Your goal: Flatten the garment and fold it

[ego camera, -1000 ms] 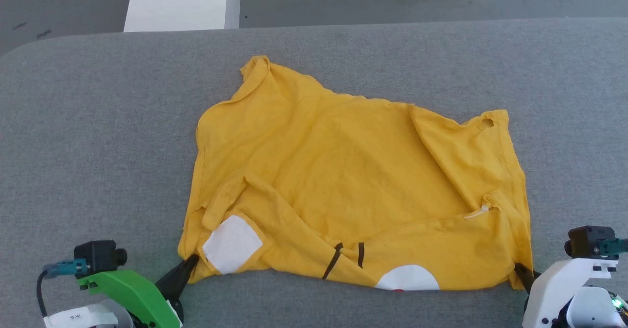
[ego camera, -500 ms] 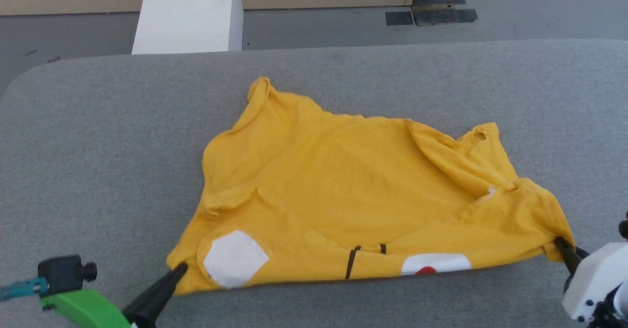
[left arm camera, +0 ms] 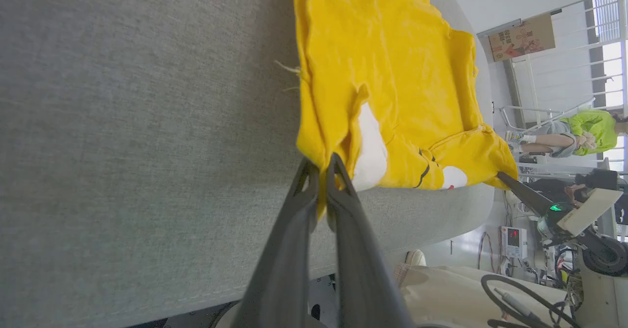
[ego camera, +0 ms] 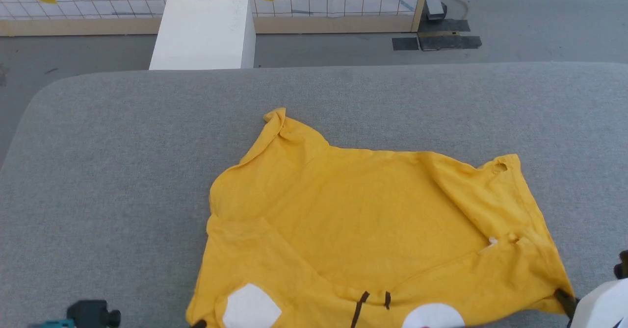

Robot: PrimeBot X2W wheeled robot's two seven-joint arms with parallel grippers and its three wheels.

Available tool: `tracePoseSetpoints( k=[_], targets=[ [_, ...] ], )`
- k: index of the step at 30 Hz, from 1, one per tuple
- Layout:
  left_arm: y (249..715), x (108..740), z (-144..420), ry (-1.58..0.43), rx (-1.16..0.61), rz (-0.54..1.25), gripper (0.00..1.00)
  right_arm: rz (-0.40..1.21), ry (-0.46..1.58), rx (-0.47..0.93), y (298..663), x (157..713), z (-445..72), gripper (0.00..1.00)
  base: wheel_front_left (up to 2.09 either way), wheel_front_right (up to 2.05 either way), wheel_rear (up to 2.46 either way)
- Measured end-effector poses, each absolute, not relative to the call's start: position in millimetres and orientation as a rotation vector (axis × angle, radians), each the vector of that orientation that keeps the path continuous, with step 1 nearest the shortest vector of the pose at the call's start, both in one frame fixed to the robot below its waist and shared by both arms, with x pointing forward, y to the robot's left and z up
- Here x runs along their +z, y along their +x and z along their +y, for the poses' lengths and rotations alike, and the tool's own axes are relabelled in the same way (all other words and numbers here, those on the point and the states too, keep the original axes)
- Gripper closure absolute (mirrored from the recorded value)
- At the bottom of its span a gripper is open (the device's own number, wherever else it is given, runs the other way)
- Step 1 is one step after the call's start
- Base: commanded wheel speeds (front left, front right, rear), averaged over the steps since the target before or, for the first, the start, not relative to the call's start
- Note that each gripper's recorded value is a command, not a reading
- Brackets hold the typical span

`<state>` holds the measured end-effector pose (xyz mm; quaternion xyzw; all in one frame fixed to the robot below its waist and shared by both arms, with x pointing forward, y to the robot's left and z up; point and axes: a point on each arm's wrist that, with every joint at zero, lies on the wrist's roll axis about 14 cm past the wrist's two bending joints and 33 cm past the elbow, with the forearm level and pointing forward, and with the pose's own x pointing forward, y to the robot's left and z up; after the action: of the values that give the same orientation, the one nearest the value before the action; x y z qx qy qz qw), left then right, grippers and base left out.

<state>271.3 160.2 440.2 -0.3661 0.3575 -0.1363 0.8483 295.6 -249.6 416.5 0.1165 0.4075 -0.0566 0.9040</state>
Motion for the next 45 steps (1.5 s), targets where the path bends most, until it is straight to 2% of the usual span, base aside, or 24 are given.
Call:
tracePoseSetpoints(
  k=[9, 10, 11, 12, 13, 14, 15, 21, 24, 32, 37, 41, 45],
  targets=[
    [261.2, 397.4, 154.3, -0.76, -0.244, 0.896, 1.0, 0.924, 0.269, -0.08, 281.5, 385.5, -230.5, 1.0, 0.0, 0.0, 0.0],
    [263.0, 395.7, 155.3, -0.75, -0.241, 0.896, 1.0, 0.927, 0.272, -0.082, 280.1, 383.5, -230.5, 0.9, 0.0, 0.0, 0.0],
    [264.3, 394.6, 156.3, -0.744, -0.237, 0.895, 0.99, 0.929, 0.274, -0.083, 279.1, 382.0, -230.6, 0.68, 0.0, 0.0, 0.0],
    [265.8, 393.5, 157.2, -0.74, -0.233, 0.894, 0.78, 0.929, 0.275, -0.088, 278.0, 380.7, -231.5, 0.47, 0.0, 0.0, 0.0],
    [267.1, 393.0, 158.2, -0.737, -0.23, 0.889, 0.57, 0.927, 0.276, -0.094, 277.3, 380.0, -232.8, 0.0, 0.0, 0.0, 0.0],
    [268.1, 392.8, 158.8, -0.737, -0.228, 0.885, 0.22, 0.925, 0.276, -0.097, 276.8, 379.5, -233.7, 0.0, 0.0, 0.0, 0.0],
    [269.1, 392.8, 158.9, -0.737, -0.229, 0.882, 0.0, 0.925, 0.276, -0.099, 276.3, 379.1, -234.4, 0.0, 0.0, 0.0, 0.0],
    [278.0, 400.1, 163.6, -0.735, -0.222, 0.838, 0.0, 0.869, 0.277, -0.126, 281.7, 388.6, -245.0, 0.0, 0.0, 0.0, 0.0],
    [290.1, 413.8, 172.2, -0.716, -0.208, 0.754, 0.0, 0.785, 0.252, -0.141, 293.1, 405.7, -254.6, 0.0, 0.0, 0.0, 0.0],
    [342.8, 485.1, 227.1, -0.452, -0.06, 0.237, 0.0, 0.333, 0.093, -0.122, 350.4, 487.1, -254.7, 0.0, 0.0, 0.0, 0.0],
    [357.0, 518.9, 238.5, -0.291, 0.005, -0.033, 0.0, 0.13, -0.019, -0.078, 364.8, 511.3, -235.6, 0.0, 0.0, 0.0, 0.0],
    [360.5, 522.9, 228.3, -0.238, -0.003, -0.095, 0.0, 0.063, -0.062, -0.057, 367.1, 512.4, -226.6, 0.0, 0.0, 0.0, 0.0],
    [361.7, 512.2, 216.9, -0.225, -0.013, -0.074, 0.0, 0.064, -0.03, -0.052, 365.2, 500.1, -224.0, 0.0, 0.0, 0.0, 0.0]
  ],
)
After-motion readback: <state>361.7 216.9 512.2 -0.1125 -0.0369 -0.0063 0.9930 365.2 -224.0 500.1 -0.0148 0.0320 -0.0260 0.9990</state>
